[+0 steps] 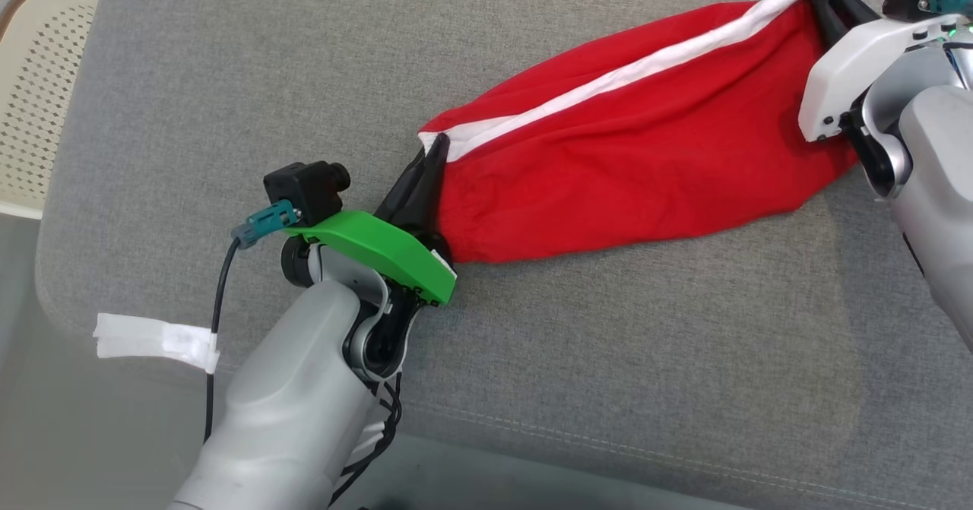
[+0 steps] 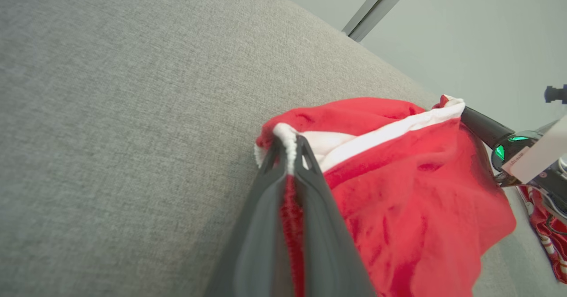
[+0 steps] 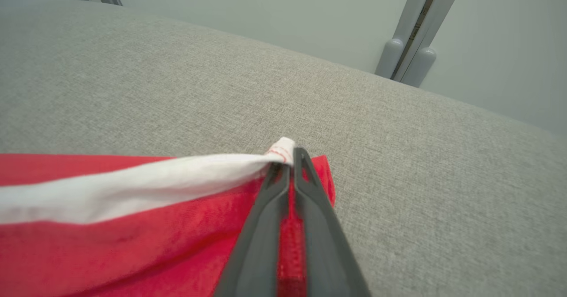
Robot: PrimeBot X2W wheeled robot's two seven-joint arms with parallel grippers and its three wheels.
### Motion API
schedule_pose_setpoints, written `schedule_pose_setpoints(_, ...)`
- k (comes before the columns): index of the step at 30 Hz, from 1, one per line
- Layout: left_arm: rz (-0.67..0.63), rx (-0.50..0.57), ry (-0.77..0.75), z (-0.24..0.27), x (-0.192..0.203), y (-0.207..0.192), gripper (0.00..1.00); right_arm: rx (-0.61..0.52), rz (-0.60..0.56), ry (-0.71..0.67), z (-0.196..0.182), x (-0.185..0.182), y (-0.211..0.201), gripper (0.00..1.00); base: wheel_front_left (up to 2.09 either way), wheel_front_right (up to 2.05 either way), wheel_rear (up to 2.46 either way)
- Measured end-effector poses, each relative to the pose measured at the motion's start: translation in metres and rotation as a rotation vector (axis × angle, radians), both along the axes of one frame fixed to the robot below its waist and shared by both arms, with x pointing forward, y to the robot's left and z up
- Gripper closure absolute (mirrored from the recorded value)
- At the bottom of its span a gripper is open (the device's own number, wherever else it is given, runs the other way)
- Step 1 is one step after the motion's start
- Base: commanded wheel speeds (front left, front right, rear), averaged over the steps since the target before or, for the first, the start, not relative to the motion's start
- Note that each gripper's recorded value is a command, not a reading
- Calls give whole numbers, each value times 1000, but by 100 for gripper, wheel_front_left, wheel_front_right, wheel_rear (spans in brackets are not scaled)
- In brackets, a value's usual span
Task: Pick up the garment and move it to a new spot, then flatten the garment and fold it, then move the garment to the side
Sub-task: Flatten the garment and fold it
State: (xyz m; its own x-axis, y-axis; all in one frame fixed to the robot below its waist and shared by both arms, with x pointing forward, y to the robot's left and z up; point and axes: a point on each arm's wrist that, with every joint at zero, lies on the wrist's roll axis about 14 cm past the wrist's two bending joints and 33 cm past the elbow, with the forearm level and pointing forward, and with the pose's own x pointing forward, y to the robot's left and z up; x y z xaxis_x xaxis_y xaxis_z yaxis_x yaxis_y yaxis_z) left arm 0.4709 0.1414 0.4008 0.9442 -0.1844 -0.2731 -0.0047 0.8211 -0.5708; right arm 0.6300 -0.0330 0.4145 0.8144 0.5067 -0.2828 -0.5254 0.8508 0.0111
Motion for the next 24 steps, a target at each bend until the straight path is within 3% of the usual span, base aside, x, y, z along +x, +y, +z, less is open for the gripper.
schedule_pose_setpoints(8,-7,69,-81,17,8,5,0,77,-33,-65,17,-6,-9,0,0,0,0)
schedule_pose_setpoints(13,56,180,-182,45,13,26,0,144,-63,-66,20,-23,-15,0,0,0,0)
schedule_pose_setpoints(16,60,258,-211,50,5,30,0,206,-91,-126,43,-30,-25,0,0,0,0)
schedule_pose_setpoints(24,34,365,-282,66,-15,24,0,266,-180,-220,64,-84,-54,0,0,0,0)
